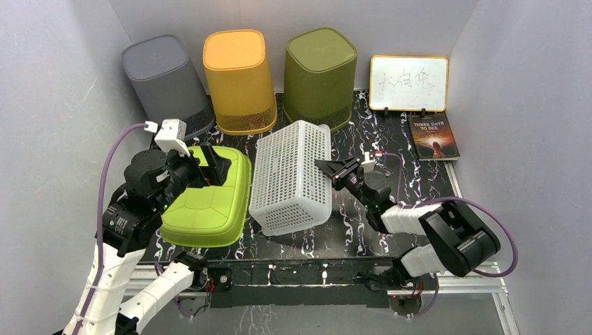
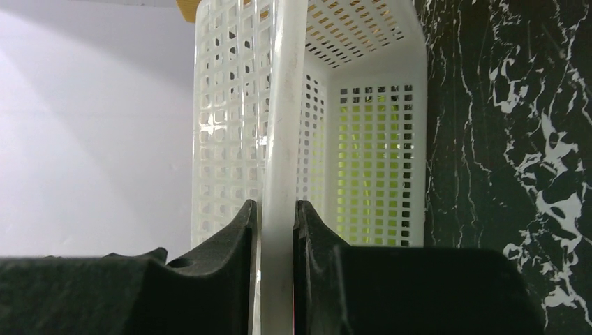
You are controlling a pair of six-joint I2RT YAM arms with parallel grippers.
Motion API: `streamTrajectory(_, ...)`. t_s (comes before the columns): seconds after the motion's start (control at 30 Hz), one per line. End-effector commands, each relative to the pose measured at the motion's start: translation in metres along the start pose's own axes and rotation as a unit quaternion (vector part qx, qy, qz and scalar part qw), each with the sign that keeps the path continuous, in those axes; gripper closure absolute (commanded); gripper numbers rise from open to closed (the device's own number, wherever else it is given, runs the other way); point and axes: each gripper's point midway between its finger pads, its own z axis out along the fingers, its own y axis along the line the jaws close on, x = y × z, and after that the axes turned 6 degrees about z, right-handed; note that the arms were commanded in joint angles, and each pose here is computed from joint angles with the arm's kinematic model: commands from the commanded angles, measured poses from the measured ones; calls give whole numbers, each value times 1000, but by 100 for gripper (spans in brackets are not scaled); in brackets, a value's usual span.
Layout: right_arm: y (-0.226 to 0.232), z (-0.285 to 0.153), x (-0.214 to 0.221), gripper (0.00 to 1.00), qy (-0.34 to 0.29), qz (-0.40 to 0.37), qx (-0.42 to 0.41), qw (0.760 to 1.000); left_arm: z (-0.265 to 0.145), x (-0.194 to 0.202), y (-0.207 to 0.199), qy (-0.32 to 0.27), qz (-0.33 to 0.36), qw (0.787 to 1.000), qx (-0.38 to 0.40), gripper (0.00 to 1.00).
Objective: Turn the large container upside down
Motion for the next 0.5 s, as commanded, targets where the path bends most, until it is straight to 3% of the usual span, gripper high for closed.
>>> streamTrajectory(0.0,-120,-17,-14,100,-11,-97,215,972,-2,-1,0,-10,0,1000,0,2)
streamTrajectory(0.1,-136,-18,-20,92,-17,-111,246,963,1,3,1,-4,0,1000,-1,2)
streamTrajectory(0.27,-141,-7,-27,88,-22,-122,261,957,5,8,1,-1,-4,1000,0,2)
streamTrajectory(0.47,-156,-13,-38,76,-35,-119,284,951,7,10,1,2,-4,1000,0,2)
